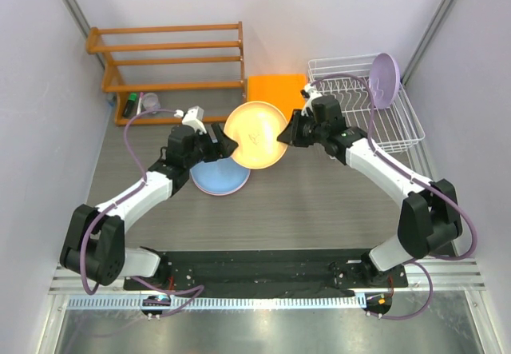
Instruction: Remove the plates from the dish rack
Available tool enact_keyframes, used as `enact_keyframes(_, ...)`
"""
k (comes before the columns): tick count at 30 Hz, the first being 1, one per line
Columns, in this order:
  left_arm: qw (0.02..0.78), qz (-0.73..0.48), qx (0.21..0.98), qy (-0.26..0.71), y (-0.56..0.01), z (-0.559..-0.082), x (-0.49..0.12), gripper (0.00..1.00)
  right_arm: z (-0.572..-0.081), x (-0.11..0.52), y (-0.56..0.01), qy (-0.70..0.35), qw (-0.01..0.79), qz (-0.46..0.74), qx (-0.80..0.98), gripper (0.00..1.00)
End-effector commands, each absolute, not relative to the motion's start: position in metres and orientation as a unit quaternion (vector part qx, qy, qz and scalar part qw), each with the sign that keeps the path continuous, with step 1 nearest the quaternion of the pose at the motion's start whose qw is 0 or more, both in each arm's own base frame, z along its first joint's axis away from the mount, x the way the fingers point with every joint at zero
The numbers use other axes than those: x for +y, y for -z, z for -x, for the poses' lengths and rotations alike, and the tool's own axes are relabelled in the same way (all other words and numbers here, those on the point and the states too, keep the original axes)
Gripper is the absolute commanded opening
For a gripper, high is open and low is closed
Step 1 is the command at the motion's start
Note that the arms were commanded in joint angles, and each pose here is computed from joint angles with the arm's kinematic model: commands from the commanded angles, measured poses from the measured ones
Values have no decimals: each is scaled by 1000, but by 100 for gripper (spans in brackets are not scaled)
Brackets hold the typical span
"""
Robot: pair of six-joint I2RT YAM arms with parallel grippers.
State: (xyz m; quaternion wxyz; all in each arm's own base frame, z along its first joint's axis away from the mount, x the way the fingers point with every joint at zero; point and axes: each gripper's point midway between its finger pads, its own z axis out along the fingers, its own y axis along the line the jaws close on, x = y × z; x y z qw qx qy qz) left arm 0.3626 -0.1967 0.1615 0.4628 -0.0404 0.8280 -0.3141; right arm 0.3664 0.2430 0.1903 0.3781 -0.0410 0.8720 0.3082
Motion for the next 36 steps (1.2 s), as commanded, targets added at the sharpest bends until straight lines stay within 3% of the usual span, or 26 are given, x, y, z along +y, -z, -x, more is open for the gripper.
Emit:
enact_keyframes(1, 484, 28, 809, 332, -174, -367, -204, 67, -364, 264, -211, -370, 382, 45, 846, 1)
enact_keyframes(10, 482, 38, 811, 330, -169, -366, -202, 32, -350, 282, -212, -427, 343, 57, 835, 1)
enact_keyframes(14, 484, 48, 815, 315, -168, -367, -197, 13, -353, 280, -208, -421, 348, 49, 836, 1)
enact_keyframes(18, 477, 55, 827, 294, -160, -365, -189, 1, -357, 275, -204, -404, 356, 40, 842, 1)
enact_keyframes(22, 474, 71, 836, 268, -154, -363, -179, 0, -359, 273, -201, -396, 357, 38, 845, 22)
enact_keyframes(24, 472, 79, 841, 253, -151, -362, -173, 0, -362, 269, -199, -384, 363, 36, 848, 41)
enact_keyframes(26, 468, 80, 845, 247, -148, -359, -170, 0, -366, 262, -194, -362, 369, 26, 856, 43)
enact_keyframes(27, 472, 85, 844, 240, -149, -358, -166, 0, -367, 259, -191, -353, 371, 30, 858, 49)
enact_keyframes(36, 495, 120, 843, 170, -153, -349, -131, 0, -378, 230, -178, -289, 380, 17, 878, 52)
